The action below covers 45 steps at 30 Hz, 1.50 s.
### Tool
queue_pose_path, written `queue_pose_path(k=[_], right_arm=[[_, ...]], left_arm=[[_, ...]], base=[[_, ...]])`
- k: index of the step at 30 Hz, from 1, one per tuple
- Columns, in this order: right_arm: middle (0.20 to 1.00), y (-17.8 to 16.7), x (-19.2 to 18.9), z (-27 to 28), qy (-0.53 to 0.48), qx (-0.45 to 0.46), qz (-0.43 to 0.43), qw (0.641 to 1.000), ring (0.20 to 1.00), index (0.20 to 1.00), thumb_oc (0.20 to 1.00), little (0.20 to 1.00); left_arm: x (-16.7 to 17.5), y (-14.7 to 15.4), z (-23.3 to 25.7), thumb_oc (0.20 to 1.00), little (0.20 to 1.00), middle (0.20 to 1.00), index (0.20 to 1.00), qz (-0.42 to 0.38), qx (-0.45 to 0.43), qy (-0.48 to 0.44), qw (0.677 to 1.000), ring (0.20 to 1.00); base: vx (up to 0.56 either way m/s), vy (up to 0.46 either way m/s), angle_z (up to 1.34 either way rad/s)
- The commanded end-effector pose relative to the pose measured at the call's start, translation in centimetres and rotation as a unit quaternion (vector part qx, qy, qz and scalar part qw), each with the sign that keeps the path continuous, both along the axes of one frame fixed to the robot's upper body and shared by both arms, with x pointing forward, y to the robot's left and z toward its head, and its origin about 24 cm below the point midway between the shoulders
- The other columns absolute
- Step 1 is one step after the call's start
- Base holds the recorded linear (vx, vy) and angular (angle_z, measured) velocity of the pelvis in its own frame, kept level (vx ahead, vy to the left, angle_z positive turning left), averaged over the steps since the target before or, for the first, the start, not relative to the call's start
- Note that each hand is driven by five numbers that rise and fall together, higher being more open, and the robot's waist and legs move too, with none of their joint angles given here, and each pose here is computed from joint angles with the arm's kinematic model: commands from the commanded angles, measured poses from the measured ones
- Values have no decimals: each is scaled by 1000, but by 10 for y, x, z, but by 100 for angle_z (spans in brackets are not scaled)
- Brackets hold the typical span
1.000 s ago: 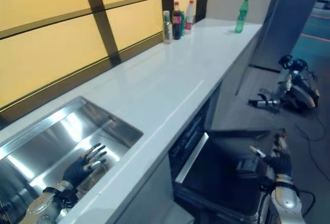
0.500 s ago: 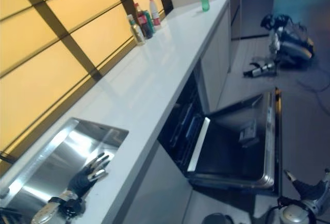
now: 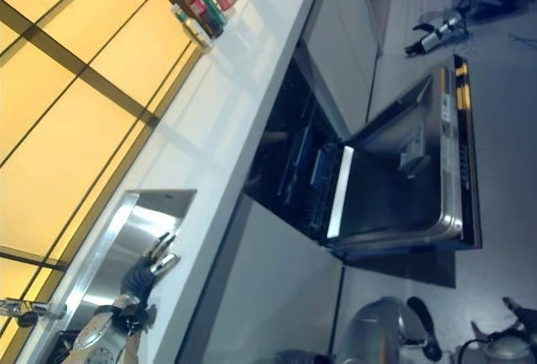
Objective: Pick up plates and place into dishwasher.
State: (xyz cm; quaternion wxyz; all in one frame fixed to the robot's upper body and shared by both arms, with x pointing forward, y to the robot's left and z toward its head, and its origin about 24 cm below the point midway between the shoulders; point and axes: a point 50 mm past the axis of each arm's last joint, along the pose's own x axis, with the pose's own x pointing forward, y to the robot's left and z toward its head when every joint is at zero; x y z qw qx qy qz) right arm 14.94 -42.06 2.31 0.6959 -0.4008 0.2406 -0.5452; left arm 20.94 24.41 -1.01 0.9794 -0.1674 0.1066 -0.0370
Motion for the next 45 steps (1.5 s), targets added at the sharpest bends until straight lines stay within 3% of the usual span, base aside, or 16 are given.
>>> queue_pose_path(k=[1, 6, 14, 21, 22, 26, 31, 39, 45], right_arm=[[1000, -23, 29, 59, -76, -73, 15, 994, 1000, 1000, 1000, 1000], [1000, -14, 75, 103, -89, -92, 125, 984, 1000, 1000, 1000, 1000], [1000, 31, 136, 168, -163, -100, 262, 946, 1000, 1000, 1000, 1000], [1000, 96, 185, 218, -162, -27, 472, 866, 1000, 1000, 1000, 1000], [1000, 112, 190, 220, -159, -5, 519, 840, 1000, 1000, 1000, 1000], [1000, 156, 196, 227, -167, 39, 625, 762, 1000, 1000, 1000, 1000], [1000, 203, 195, 242, -182, 32, 718, 671, 1000, 1000, 1000, 1000], [1000, 246, 186, 261, -218, -16, 766, 605, 1000, 1000, 1000, 1000], [1000, 257, 176, 265, -220, -41, 790, 571, 1000, 1000, 1000, 1000]], left_arm=[[-10, -67, -11, 1000, 1000, 1000, 1000, -72, -93, 12, 993, 1000], [-10, -79, -1, 1000, 1000, 1000, 1000, -96, -104, 4, 990, 1000], [-6, -87, 12, 1000, 1000, 1000, 1000, -104, -109, -26, 988, 1000], [6, -83, 27, 1000, 1000, 1000, 1000, -104, -110, -60, 987, 1000], [8, -81, 30, 1000, 1000, 1000, 1000, -107, -104, -65, 987, 1000], [15, -75, 41, 1000, 1000, 1000, 1000, -110, -88, -82, 987, 1000], [20, -67, 49, 1000, 1000, 1000, 1000, -105, -81, -97, 986, 1000], [17, -54, 45, 1000, 1000, 1000, 1000, -104, -88, -87, 987, 1000], [18, -43, 51, 1000, 1000, 1000, 1000, -98, -93, -95, 986, 1000]], base=[[56, 9, 6], [28, 4, -2], [-45, -6, 6], [-30, -22, 6], [-72, -85, 7], [-54, -88, 0], [-36, -56, 4], [8, 13, -8], [-19, 39, 23]])
